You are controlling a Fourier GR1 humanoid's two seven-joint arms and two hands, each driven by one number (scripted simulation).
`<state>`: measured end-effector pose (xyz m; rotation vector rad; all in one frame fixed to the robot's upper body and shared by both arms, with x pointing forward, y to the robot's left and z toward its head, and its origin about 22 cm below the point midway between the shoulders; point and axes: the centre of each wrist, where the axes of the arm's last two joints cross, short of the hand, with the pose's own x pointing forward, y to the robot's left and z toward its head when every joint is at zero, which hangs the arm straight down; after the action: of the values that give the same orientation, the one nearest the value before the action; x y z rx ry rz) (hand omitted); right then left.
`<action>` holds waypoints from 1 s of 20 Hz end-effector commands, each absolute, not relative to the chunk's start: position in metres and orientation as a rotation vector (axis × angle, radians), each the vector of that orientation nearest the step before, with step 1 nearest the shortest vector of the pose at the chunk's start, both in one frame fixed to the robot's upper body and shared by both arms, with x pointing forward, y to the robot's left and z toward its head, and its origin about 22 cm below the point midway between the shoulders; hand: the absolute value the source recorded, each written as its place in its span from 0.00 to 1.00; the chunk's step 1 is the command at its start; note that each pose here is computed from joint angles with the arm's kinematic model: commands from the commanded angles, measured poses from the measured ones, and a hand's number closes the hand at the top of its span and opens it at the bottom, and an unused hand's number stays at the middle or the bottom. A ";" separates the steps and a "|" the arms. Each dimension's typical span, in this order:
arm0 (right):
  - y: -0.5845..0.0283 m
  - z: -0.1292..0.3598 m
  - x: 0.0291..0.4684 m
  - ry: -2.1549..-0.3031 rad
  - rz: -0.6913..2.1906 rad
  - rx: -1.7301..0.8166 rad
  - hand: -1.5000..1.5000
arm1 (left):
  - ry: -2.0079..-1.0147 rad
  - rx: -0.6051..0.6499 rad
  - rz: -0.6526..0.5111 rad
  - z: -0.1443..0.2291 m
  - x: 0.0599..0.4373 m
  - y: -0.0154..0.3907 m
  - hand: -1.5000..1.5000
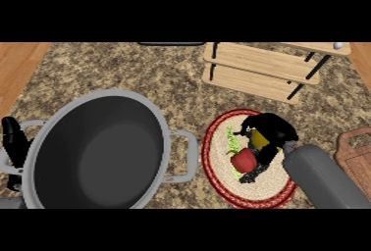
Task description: Pick the lemon from the placemat and place it in the tiered shelf
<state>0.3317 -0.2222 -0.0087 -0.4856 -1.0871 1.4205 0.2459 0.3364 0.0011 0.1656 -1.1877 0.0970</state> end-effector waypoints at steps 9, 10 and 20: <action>-0.126 -0.010 0.329 -1.075 1.117 -0.450 1.00 | -1.132 0.107 0.049 -0.017 0.252 0.302 0.50; -0.100 -0.013 0.324 -1.045 1.051 -0.456 1.00 | -1.119 0.075 0.053 -0.020 0.245 0.305 0.50; -0.034 0.088 0.318 -1.379 0.718 -0.688 1.00 | -1.109 0.089 0.057 -0.023 0.245 0.303 0.50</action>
<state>0.3273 -0.0607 0.0485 -0.6590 -1.2409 0.8533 0.2459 0.3395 -0.0004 0.1696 -1.1565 0.1033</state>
